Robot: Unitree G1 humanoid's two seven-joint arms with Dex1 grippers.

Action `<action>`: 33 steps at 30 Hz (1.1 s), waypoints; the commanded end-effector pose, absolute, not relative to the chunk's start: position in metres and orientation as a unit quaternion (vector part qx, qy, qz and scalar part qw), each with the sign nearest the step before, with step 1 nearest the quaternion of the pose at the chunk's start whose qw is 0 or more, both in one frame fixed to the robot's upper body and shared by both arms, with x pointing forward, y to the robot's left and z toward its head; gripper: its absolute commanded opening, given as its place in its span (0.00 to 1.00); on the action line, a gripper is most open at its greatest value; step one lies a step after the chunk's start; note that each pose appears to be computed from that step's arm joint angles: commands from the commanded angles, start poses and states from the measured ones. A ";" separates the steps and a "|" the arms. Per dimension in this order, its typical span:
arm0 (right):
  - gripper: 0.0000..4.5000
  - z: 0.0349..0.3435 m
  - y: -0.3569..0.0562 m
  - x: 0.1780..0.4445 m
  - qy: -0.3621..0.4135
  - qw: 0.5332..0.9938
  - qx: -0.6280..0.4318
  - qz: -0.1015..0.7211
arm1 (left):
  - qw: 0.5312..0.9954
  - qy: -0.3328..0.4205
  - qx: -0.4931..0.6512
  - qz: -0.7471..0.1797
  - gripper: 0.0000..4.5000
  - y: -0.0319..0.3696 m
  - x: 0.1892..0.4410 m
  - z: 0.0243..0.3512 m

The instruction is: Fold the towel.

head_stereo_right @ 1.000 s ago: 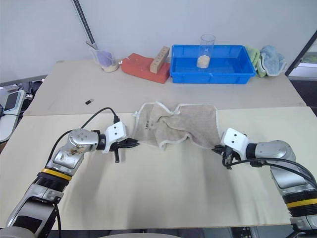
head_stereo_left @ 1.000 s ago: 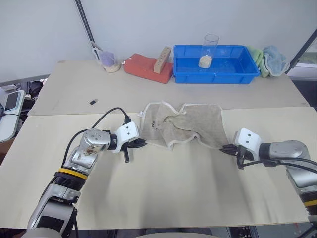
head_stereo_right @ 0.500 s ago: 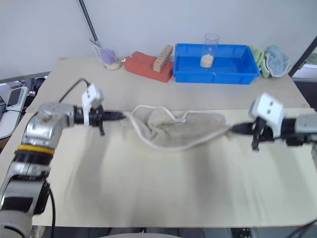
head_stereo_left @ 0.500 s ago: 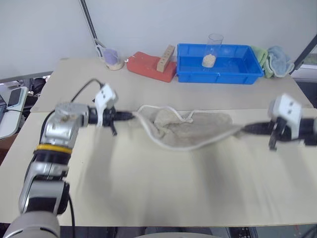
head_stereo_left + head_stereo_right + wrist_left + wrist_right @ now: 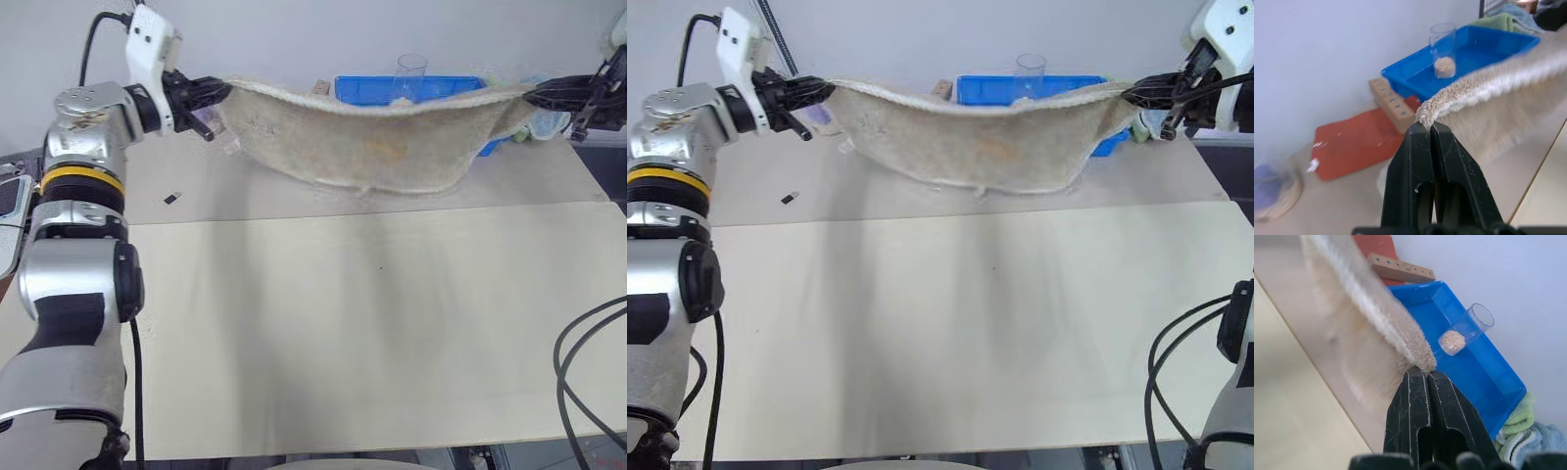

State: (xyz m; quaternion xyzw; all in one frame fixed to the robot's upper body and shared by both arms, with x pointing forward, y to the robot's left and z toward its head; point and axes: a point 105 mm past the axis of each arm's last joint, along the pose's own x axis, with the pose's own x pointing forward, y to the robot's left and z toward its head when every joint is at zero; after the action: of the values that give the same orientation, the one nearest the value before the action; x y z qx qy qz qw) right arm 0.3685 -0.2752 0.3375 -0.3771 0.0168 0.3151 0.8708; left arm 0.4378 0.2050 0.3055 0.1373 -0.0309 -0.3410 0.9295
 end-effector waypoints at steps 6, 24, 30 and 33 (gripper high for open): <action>0.00 0.257 -0.255 0.306 0.076 0.825 -0.387 0.405 | 0.858 0.145 0.190 -0.455 0.00 0.230 0.372 0.188; 0.00 0.160 -0.254 0.189 0.310 0.723 -0.318 0.529 | 0.760 0.372 0.154 -0.510 0.00 0.270 0.246 0.107; 0.00 0.166 -0.243 0.194 0.301 0.743 -0.295 0.521 | 0.739 0.385 0.130 -0.538 0.00 0.258 0.232 0.104; 0.00 0.177 -0.242 0.206 0.291 0.766 -0.273 0.504 | 0.751 0.374 0.113 -0.533 0.00 0.254 0.240 0.112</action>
State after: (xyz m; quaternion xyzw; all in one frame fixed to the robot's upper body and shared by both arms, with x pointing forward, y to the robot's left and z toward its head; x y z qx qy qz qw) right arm 0.2009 -0.2419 0.1671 -0.2819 0.2978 0.5144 0.7531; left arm 0.2318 0.2547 0.0965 0.1115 0.3932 -0.5380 0.7372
